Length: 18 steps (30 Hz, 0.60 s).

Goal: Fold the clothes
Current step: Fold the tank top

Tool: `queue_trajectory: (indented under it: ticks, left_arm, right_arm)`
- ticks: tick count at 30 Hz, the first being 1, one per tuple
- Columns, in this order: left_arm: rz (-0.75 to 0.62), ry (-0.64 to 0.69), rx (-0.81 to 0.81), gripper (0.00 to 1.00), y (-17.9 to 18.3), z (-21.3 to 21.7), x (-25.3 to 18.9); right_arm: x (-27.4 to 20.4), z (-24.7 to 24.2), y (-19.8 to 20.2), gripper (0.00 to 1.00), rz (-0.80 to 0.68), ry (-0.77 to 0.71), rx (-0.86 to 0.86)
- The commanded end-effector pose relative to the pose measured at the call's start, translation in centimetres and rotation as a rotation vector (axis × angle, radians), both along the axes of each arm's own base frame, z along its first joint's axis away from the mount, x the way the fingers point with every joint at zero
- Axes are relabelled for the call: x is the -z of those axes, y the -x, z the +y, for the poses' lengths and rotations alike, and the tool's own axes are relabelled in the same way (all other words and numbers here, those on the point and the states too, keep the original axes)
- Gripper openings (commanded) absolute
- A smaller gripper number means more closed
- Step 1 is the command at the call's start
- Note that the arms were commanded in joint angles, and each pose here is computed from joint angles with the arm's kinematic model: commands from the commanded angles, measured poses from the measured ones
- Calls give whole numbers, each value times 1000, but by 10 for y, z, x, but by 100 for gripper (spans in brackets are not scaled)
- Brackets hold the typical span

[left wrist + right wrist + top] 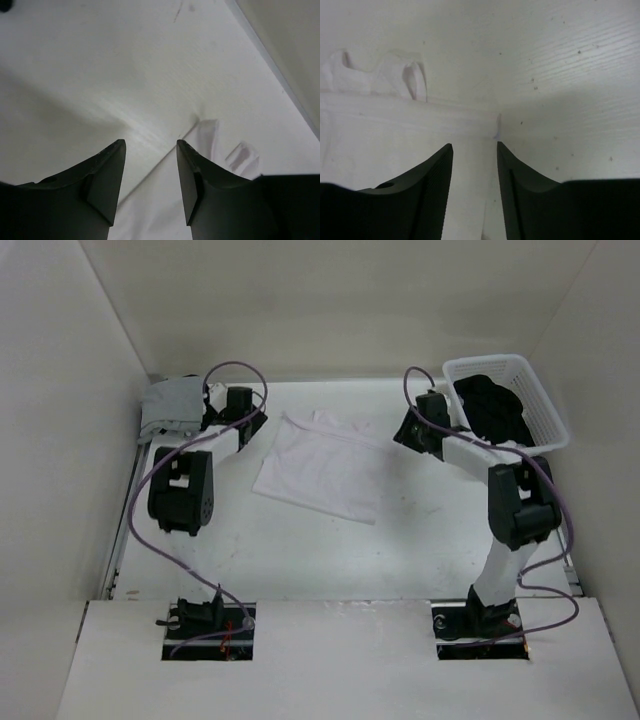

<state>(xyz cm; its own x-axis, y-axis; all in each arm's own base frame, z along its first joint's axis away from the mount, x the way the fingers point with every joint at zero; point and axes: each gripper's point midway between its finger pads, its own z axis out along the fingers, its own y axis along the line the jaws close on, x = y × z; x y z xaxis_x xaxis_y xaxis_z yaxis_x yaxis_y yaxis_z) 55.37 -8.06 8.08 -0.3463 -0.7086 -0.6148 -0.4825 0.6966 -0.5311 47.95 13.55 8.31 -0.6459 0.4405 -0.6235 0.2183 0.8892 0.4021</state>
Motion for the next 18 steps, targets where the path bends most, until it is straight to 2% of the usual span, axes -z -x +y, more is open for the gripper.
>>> queue_trajectory:
  ticks: [1,4,5,6,8,9,11,12,14,17,18]
  left_arm:
    - [-181,33,-19,44,40,-1,-76]
    - [-133,-21,-22,44,101,1,-45]
    - [-103,-35,-24,44,120,7,-31]
    - [-73,-35,-26,44,138,11,-17]
    - [-33,-20,-29,43,170,18,2]
    - [-21,-7,-23,43,184,19,9]
    - [-4,15,-9,43,206,21,19]
    - [6,25,-4,43,214,23,24]
    - [33,41,13,44,221,26,33]
    - [39,64,34,43,220,28,41]
    - [26,75,39,43,218,26,40]
  right_arm:
    - [-61,8,14,47,-180,-3,20]
    - [-65,18,59,53,-214,5,9]
    - [-60,26,77,50,-214,0,-15]
    - [-55,37,97,41,-215,-14,-50]
    - [-41,55,135,8,-202,-45,-114]
    - [-36,64,153,1,-191,-65,-146]
    - [-25,76,184,0,-172,-89,-204]
    - [-19,80,198,4,-164,-94,-224]
    - [-2,82,217,20,-134,-114,-228]
    - [13,86,227,25,-106,-130,-246]
    - [14,87,226,30,-106,-133,-244]
